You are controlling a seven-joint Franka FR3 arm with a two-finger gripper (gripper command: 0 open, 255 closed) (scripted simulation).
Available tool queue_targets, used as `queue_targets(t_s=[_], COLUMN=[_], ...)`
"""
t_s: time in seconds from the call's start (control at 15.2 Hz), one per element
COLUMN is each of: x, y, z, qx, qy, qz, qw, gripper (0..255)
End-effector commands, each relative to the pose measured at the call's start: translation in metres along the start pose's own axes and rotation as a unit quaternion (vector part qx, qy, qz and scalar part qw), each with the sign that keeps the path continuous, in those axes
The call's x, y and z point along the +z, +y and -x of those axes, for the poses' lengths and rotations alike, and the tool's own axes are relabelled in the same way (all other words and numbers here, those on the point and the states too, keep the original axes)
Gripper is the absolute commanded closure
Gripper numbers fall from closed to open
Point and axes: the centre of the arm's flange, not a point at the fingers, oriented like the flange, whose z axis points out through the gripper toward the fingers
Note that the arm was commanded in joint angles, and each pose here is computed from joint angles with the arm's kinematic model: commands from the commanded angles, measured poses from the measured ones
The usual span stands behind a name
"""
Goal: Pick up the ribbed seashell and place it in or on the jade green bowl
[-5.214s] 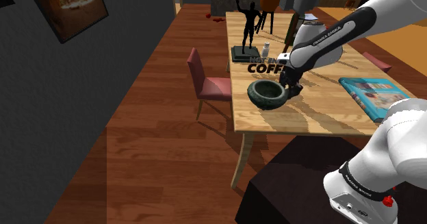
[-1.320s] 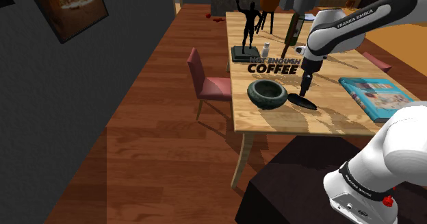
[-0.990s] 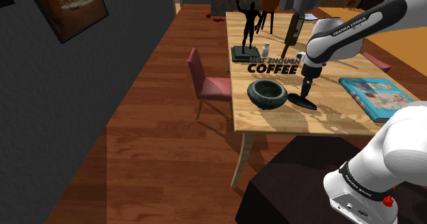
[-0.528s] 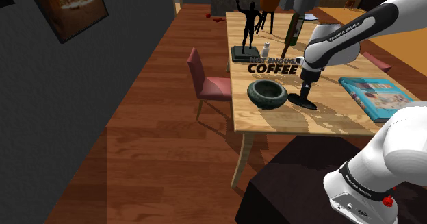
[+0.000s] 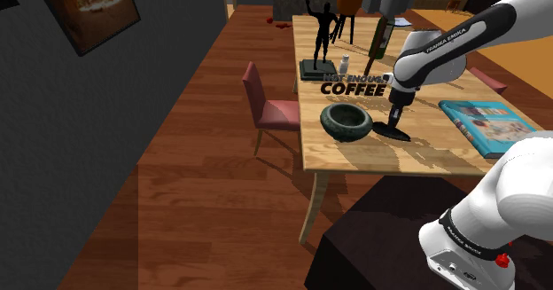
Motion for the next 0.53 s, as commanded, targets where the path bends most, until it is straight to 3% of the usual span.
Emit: queue_targets(t_s=[0.0,0.46], x=[0.003,-0.014], y=[0.000,-0.002], z=[0.001,0.002], qx=[0.000,0.000], qy=[-0.002,-0.002], qz=[-0.001,-0.001], qw=[1.0000,1.0000], gripper=[255,255])
